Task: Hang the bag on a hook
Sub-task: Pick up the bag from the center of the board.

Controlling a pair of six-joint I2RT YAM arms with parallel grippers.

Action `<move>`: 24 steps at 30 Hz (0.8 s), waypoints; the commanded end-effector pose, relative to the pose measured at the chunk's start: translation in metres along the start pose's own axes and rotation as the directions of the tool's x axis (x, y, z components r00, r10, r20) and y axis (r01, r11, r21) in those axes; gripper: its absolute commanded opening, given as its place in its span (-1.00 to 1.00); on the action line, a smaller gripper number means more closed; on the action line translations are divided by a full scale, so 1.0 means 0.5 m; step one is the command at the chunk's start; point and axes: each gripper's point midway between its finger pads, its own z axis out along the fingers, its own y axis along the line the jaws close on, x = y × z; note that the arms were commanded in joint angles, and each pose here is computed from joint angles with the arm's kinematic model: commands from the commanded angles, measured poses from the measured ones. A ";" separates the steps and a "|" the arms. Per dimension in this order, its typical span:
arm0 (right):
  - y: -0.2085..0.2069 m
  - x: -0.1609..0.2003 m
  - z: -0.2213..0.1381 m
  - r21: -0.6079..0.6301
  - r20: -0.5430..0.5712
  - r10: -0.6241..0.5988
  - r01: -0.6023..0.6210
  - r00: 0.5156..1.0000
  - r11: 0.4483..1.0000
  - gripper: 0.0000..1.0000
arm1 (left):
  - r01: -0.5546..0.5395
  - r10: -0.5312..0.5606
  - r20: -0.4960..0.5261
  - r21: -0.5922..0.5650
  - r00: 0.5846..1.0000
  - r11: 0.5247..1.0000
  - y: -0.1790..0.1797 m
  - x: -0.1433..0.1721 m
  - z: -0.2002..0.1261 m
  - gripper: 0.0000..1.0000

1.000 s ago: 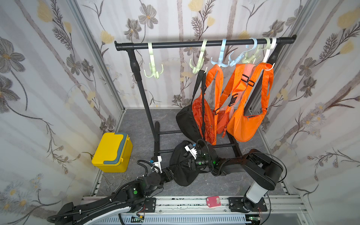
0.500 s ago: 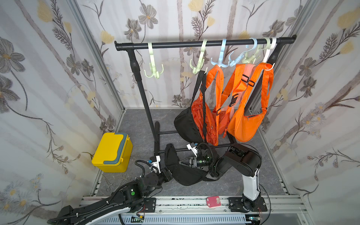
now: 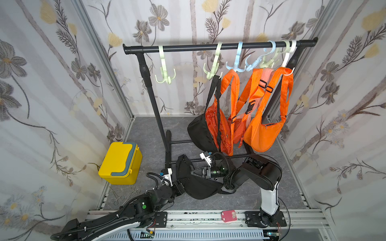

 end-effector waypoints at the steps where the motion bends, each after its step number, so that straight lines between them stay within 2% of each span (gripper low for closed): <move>1: 0.106 -0.040 -0.029 -0.142 0.105 -0.181 0.195 0.978 0.970 -1.00 | 0.029 -0.027 0.040 -0.053 0.999 0.998 0.022 -0.014 -0.005 -0.66; 3: 0.114 -0.057 -0.052 -0.124 0.138 -0.195 0.212 0.971 0.969 -1.00 | 0.031 -0.026 0.056 -0.084 0.998 0.996 0.035 -0.020 -0.012 -1.00; 6: 0.113 -0.071 -0.070 -0.064 0.141 -0.229 0.240 0.963 0.969 -1.00 | 0.016 -0.010 0.078 -0.075 0.997 0.997 0.027 -0.035 -0.024 -1.00; 9: 0.088 -0.075 -0.065 0.057 0.101 -0.270 0.265 0.958 0.962 -1.00 | -0.016 0.018 0.109 -0.021 0.994 1.000 -0.006 -0.057 -0.041 -1.00; 11: 0.084 -0.086 -0.068 0.144 0.079 -0.325 0.312 0.942 0.939 -0.93 | -0.054 0.050 0.131 0.025 0.990 0.998 -0.040 -0.075 -0.056 -1.00; 14: 0.077 -0.113 -0.084 0.321 0.019 -0.416 0.389 0.909 0.864 -0.68 | -0.142 0.128 0.158 0.081 0.979 0.987 -0.103 -0.105 -0.088 -1.00; 16: 0.094 -0.138 -0.104 0.418 -0.016 -0.493 0.454 0.870 0.787 -0.49 | -0.206 0.187 0.172 0.099 0.967 0.973 -0.152 -0.129 -0.115 -1.00; 19: 0.124 -0.176 -0.149 0.521 -0.009 -0.574 0.494 0.819 0.696 0.12 | -0.305 0.284 0.183 0.096 0.941 0.947 -0.220 -0.164 -0.152 -1.00; 20: 0.133 -0.186 -0.163 0.541 0.002 -0.594 0.499 0.805 0.677 0.26 | -0.334 0.311 0.188 0.103 0.932 0.937 -0.243 -0.174 -0.165 -1.00; 22: 0.147 -0.203 -0.192 0.572 0.022 -0.623 0.501 0.782 0.650 0.40 | -0.393 0.364 0.197 0.133 0.910 0.910 -0.294 -0.193 -0.195 -1.00; 24: 0.154 -0.211 -0.210 0.580 0.026 -0.632 0.504 0.774 0.640 0.43 | -0.437 0.402 0.206 0.170 0.892 0.883 -0.336 -0.207 -0.225 -1.00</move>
